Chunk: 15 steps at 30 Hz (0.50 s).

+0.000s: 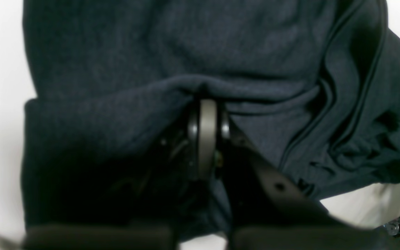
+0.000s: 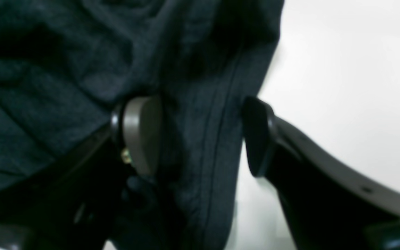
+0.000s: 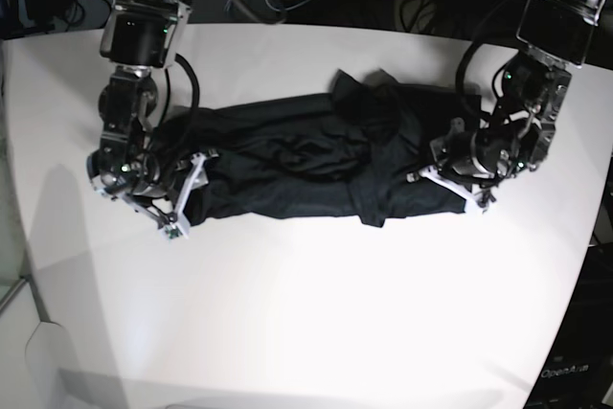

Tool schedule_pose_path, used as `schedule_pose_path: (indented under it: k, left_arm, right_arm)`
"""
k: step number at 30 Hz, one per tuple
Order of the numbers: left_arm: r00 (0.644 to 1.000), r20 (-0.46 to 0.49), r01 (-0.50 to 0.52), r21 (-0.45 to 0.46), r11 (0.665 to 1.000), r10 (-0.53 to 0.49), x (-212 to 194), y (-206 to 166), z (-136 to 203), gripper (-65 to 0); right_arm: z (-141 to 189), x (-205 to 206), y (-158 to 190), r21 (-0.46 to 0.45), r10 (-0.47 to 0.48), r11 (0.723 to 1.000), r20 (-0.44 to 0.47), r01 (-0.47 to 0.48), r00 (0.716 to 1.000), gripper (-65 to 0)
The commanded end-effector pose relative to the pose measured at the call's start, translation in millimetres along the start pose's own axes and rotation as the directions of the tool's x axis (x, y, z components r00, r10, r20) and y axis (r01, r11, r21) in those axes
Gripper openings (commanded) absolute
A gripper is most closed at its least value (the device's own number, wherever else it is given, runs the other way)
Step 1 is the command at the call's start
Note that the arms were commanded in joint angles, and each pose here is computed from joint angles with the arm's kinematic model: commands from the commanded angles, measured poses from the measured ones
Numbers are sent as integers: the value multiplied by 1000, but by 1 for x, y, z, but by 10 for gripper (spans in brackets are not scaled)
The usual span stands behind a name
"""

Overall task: Fold the T-shirt properly
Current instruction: 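Open the right gripper and regrasp the shirt end beside it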

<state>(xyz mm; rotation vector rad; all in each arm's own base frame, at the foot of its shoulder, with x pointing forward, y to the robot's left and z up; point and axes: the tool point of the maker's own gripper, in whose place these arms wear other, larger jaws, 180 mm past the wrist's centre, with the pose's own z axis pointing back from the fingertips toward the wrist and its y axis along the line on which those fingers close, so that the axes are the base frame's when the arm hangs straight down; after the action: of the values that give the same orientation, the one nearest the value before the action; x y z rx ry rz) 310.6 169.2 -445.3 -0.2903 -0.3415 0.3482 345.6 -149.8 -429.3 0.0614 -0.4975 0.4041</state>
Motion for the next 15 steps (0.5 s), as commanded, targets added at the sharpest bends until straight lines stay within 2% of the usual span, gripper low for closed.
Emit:
schedule_pose_path:
  k: [1,4,8,12,15]
  left_arm:
    - [999,-38,-6,114,993,10,-14,30,-4,-650]
    - [999,-37,-6,114,994,10,-13,30,-4,-650]
    - [999,-37,-6,114,994,10,-13,30,-4,-650]
    - [999,-37,-6,114,994,10,-13,30,-4,-650]
    - [999,-37,-6,114,994,10,-13,30,-4,-650]
  right_arm:
    - [1,-4,-3,-8,15,1000,-33,-15,999,-283]
    - [2,-6,-3,-11,14,1000,-36,-15,999,-319]
    - [3,-9,-10,-24,14,1000,-43,-15,999,-328]
    - [18,-5,-34,-84,-36,996,4,36,999,-325]
    - [28,-2,-46,-123,-40,992,21,42,999,-324]
